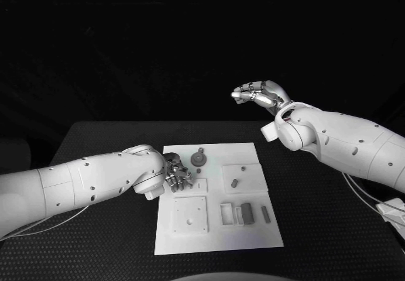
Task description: Assemble the parts on the task board
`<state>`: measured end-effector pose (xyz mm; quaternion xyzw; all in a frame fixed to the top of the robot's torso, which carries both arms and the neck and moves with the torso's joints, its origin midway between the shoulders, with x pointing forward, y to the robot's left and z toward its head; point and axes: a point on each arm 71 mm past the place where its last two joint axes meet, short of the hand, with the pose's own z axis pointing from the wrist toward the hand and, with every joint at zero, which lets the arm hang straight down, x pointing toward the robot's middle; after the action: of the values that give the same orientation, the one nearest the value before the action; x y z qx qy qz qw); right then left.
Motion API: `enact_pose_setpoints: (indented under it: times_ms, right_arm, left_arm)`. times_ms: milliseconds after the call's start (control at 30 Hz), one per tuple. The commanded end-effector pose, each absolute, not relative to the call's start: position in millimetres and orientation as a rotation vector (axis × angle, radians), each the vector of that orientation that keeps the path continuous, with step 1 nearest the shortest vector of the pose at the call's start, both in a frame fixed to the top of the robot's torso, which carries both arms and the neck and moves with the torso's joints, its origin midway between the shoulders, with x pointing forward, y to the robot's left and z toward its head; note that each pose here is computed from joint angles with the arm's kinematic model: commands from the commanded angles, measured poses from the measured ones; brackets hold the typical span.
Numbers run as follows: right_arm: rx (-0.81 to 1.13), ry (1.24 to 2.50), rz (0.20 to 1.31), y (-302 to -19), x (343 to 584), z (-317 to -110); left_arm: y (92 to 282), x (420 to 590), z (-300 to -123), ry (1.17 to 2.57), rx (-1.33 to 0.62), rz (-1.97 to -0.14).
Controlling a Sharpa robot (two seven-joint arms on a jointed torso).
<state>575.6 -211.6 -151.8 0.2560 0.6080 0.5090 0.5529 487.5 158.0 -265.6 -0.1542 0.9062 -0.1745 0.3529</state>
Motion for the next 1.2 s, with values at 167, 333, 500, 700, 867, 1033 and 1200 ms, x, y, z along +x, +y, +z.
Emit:
enact_pose_setpoints:
  times_ms: [167,333,500,700,867,1033,1200]
  right_arm:
    - [0.594,1.449,1.23,-208.7,575.2,-151.3]
    - [0.593,1.45,1.232,-208.5,575.0,-151.3]
    - [0.592,1.453,1.235,-207.8,574.7,-151.4]
    - [0.59,1.455,1.239,-206.9,574.3,-151.3]
    - [0.59,1.456,1.241,-206.7,574.3,-151.4]
    - [0.589,1.458,1.242,-206.5,574.2,-151.5]
    - [0.589,1.46,1.243,-206.6,574.3,-151.6]
  left_arm:
    - [155.1,486.6,-267.6,2.354,-0.382,-0.443]
    - [155.4,487.2,-268.1,2.353,-0.379,-0.438]
    - [154.0,486.3,-269.7,2.368,-0.369,-0.434]
    - [152.8,485.3,-272.2,2.384,-0.359,-0.431]
    - [151.4,484.4,-273.1,2.391,-0.353,-0.433]
    - [150.5,483.9,-273.4,2.396,-0.347,-0.435]
    - [149.8,483.4,-273.5,2.399,-0.344,-0.437]
